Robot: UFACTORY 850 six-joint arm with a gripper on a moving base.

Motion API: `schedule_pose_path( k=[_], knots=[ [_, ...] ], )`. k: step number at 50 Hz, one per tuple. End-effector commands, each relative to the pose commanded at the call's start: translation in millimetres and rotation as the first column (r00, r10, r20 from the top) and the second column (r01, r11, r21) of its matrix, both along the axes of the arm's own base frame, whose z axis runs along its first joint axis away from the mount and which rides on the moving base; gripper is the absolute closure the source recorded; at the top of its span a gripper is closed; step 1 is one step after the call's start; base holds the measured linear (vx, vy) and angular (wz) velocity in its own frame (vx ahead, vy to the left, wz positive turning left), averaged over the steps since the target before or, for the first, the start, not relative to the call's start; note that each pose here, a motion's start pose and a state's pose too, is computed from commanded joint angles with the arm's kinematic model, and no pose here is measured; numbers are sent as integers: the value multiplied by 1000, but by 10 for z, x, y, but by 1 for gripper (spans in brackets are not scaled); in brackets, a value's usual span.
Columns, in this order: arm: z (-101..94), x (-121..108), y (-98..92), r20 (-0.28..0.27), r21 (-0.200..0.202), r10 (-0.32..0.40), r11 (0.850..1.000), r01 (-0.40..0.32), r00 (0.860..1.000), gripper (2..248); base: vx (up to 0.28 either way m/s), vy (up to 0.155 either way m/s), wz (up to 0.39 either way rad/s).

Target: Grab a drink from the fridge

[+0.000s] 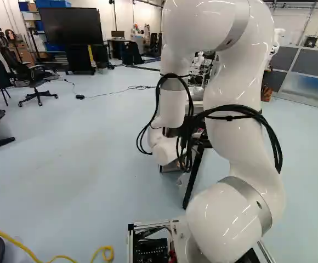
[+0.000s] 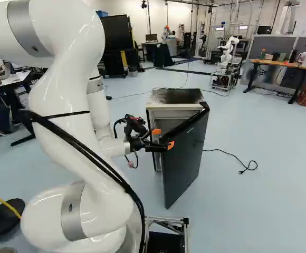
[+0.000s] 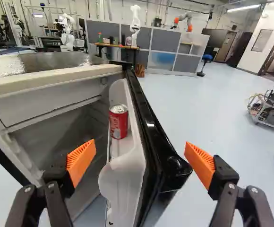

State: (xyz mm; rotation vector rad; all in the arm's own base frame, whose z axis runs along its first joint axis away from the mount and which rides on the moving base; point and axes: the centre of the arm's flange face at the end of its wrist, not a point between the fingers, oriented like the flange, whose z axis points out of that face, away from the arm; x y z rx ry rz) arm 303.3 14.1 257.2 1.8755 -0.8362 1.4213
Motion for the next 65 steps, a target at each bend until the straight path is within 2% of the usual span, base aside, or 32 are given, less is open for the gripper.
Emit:
schedule_pose_path(
  k=[21, 30, 49, 65],
  knots=[
    [91, -470, -179, -9, -84, -61, 995, 60, 998, 3, 0, 0, 0],
    [114, -624, -279, -15, -108, -102, 989, 100, 995, 3, 0, 0, 0],
    [133, -796, -504, -24, -130, -194, 973, 189, 981, 3, 0, 0, 0],
    [135, -794, -723, -16, -130, -292, 949, 288, 956, 3, 0, 0, 0]
  ],
)
